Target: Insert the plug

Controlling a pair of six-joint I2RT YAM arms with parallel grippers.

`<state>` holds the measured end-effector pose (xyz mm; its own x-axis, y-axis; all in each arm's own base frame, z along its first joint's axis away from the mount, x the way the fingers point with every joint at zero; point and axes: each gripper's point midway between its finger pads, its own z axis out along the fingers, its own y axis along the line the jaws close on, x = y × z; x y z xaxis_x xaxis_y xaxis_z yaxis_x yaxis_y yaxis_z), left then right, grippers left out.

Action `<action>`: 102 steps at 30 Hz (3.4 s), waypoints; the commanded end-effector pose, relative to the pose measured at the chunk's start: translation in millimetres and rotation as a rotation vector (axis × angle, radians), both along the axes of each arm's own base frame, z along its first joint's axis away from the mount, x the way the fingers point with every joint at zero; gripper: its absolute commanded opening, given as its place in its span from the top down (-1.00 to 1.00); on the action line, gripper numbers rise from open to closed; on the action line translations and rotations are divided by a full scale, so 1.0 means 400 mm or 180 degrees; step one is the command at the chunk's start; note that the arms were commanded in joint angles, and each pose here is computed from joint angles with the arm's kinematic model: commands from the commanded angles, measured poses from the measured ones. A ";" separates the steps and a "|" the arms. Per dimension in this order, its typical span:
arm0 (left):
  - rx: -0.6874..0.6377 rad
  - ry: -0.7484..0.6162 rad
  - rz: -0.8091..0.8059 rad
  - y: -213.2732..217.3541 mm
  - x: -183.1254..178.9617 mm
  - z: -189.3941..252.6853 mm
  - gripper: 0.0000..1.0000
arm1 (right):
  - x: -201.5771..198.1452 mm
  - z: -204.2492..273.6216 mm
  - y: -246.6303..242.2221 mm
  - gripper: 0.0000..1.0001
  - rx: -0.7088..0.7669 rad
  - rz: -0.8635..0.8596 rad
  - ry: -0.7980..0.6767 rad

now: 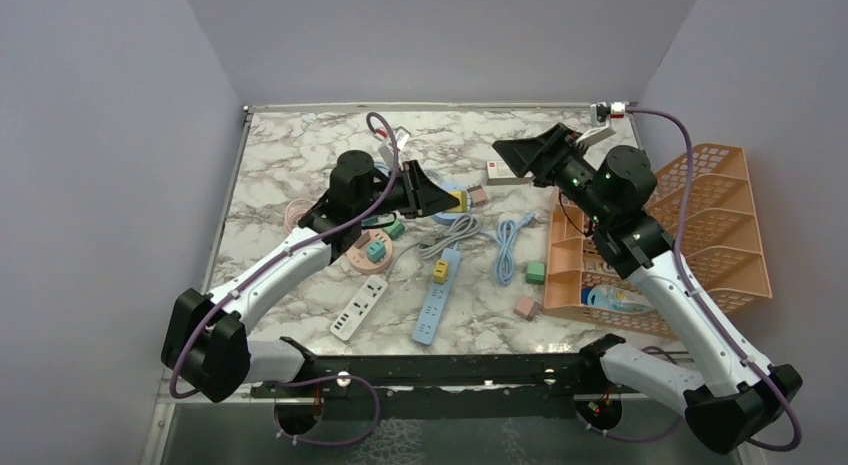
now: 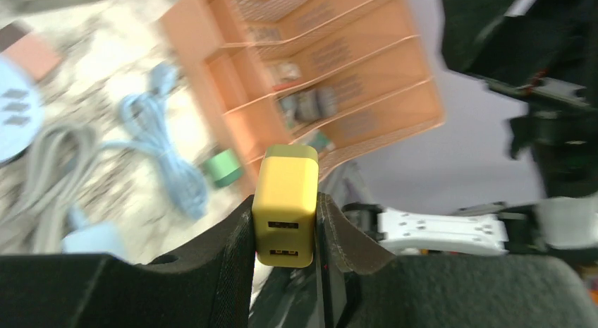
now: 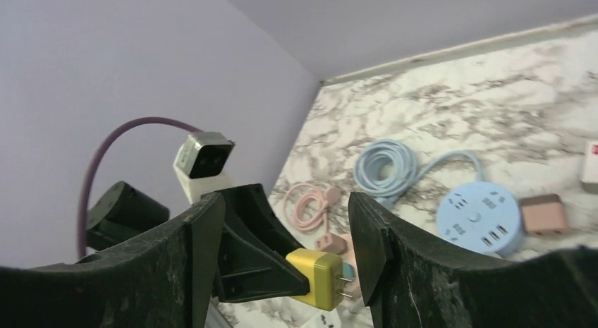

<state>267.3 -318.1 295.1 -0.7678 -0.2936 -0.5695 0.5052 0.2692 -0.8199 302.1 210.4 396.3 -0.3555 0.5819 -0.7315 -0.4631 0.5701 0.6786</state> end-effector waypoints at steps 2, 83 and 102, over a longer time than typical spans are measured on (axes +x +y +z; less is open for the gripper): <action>0.1298 0.0197 0.0100 0.087 -0.039 -0.186 1.00 | 0.037 -0.159 -0.077 -0.27 -0.0448 -0.0599 0.0531; 0.4072 0.0942 -0.0190 0.090 -0.233 -0.582 1.00 | 0.057 -0.362 -0.133 -0.24 -0.0953 -0.0991 0.1158; 0.4569 0.1219 -0.0313 0.159 -0.299 -0.696 1.00 | 0.055 -0.381 -0.137 -0.24 -0.0986 -0.1008 0.1216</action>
